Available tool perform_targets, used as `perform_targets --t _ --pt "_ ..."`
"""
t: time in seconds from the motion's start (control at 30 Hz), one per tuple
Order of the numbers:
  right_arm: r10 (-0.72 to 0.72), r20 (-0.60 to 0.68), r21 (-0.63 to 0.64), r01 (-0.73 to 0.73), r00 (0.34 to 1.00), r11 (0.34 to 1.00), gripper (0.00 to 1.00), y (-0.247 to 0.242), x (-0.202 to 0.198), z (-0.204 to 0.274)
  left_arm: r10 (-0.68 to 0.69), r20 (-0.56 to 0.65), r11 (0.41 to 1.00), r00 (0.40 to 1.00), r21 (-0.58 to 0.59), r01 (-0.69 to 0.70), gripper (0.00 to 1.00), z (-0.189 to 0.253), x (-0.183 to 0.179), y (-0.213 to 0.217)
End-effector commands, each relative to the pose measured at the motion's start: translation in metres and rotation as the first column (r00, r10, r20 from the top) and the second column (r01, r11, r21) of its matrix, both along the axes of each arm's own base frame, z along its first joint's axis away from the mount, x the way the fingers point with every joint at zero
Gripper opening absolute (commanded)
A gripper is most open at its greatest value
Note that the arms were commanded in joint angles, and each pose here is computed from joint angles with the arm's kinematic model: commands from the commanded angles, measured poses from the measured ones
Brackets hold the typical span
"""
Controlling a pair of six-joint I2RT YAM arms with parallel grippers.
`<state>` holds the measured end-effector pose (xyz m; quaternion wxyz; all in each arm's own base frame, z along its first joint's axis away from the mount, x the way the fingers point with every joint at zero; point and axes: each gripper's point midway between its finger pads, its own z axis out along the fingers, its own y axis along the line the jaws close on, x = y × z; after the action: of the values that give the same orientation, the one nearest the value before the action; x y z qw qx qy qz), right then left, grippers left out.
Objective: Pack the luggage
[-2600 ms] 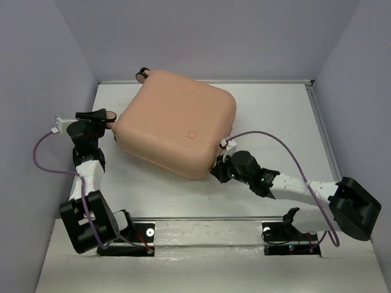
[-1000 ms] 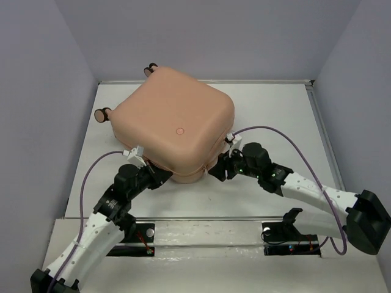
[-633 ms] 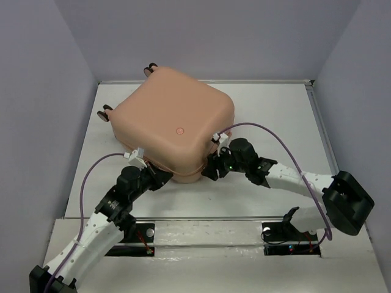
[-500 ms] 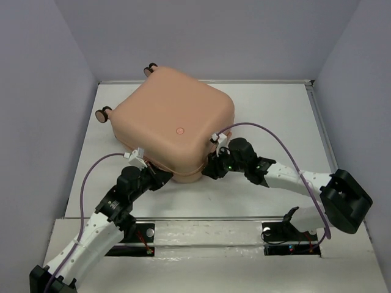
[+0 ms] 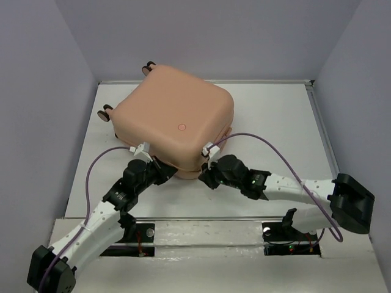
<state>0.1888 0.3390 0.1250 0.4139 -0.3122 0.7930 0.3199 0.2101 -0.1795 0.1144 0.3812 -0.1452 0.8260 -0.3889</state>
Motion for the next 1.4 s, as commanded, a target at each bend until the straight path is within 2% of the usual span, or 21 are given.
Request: perform_targets --t 0.0,0.07,0.13,0.2,0.33,0.4,0.5,0.53,0.6,0.63,0.73,0.8,0.83,0.87,0.9,0.97,1.13,1.2,1.27,1.37 --pt "0.111 0.005 0.030 -0.111 0.994 0.993 0.07 0.046 -0.067 0.024 0.018 0.142 0.999 0.990 -0.039 -0.013 0.06 0.045 0.035 -0.030" --pt "0.104 0.012 0.047 -0.104 0.995 0.993 0.07 0.063 -0.077 0.035 0.009 0.148 0.999 0.989 -0.031 -0.004 0.06 0.051 0.038 -0.045" --pt "0.073 0.015 0.025 -0.073 0.997 0.997 0.07 0.077 -0.071 0.028 -0.035 0.150 0.999 0.988 -0.012 0.037 0.06 0.055 0.037 -0.069" --pt "0.025 0.042 0.049 -0.027 0.999 0.998 0.07 0.093 -0.058 0.043 -0.053 0.154 0.998 0.987 -0.007 0.055 0.06 0.060 0.039 -0.078" --pt "-0.158 0.129 0.073 0.149 0.979 0.986 0.07 0.108 -0.019 0.050 -0.049 0.163 0.999 0.985 0.011 0.048 0.06 0.061 0.038 -0.074" --pt "-0.220 0.136 0.153 0.199 0.966 0.968 0.07 0.114 -0.006 0.062 -0.038 0.152 0.998 0.988 0.064 0.029 0.06 0.055 0.038 -0.063" --pt "-0.266 0.082 0.196 0.246 0.961 0.949 0.07 0.110 0.008 0.047 -0.020 0.150 0.991 0.988 0.134 -0.001 0.22 0.064 0.039 -0.039" --pt "-0.264 0.062 0.176 0.250 0.962 0.952 0.07 0.103 0.008 0.033 -0.012 0.197 0.987 0.980 0.158 -0.020 0.43 0.079 0.040 -0.026" --pt "-0.262 0.033 0.193 0.251 0.965 0.949 0.07 0.096 0.007 0.028 0.009 0.222 0.980 0.975 0.193 -0.052 0.65 0.096 0.043 -0.002" --pt "-0.261 0.015 0.197 0.253 0.965 0.947 0.07 0.093 0.005 0.025 0.037 0.253 0.971 0.967 0.218 -0.094 0.79 0.119 0.049 0.025" --pt "-0.261 -0.011 0.195 0.258 0.965 0.946 0.07 0.078 0.006 0.018 0.127 0.281 0.948 0.951 0.247 -0.200 0.95 0.160 0.066 0.075" --pt "-0.258 -0.015 0.191 0.256 0.966 0.948 0.07 0.073 0.007 0.016 0.156 0.318 0.940 0.935 0.244 -0.240 0.96 0.184 0.077 0.094" --pt "-0.261 -0.015 0.200 0.258 0.965 0.945 0.07 0.071 0.010 0.020 0.189 0.304 0.932 0.934 0.246 -0.268 0.98 0.183 0.089 0.105" --pt "-0.247 -0.017 0.201 0.246 0.969 0.948 0.07 0.071 0.007 0.021 0.271 0.302 0.909 0.914 0.233 -0.346 0.99 0.186 0.099 0.134" --pt "-0.241 -0.013 0.198 0.239 0.970 0.950 0.07 0.070 0.006 0.021 0.298 0.305 0.911 0.904 0.191 -0.365 0.99 0.194 0.108 0.143" --pt "-0.236 -0.011 0.204 0.233 0.972 0.951 0.07 0.069 0.008 0.024 0.398 0.252 0.881 0.882 0.164 -0.444 0.99 0.182 0.127 0.176" --pt "-0.207 -0.001 0.194 0.203 0.978 0.960 0.07 0.071 0.005 0.024 0.532 0.177 0.835 0.828 0.052 -0.547 0.99 0.164 0.166 0.210" --pt "-0.198 -0.002 0.190 0.194 0.980 0.962 0.07 0.071 0.004 0.023 0.559 0.168 0.822 0.812 0.016 -0.569 0.99 0.162 0.174 0.222" --pt "-0.195 -0.001 0.183 0.192 0.981 0.964 0.07 0.070 0.003 0.020 0.550 0.169 0.833 0.818 -0.035 -0.553 0.99 0.163 0.191 0.223" --pt "-0.192 -0.001 0.189 0.189 0.981 0.964 0.07 0.069 0.002 0.022 0.534 0.114 0.845 0.838 -0.038 -0.533 0.99 0.150 0.216 0.226"
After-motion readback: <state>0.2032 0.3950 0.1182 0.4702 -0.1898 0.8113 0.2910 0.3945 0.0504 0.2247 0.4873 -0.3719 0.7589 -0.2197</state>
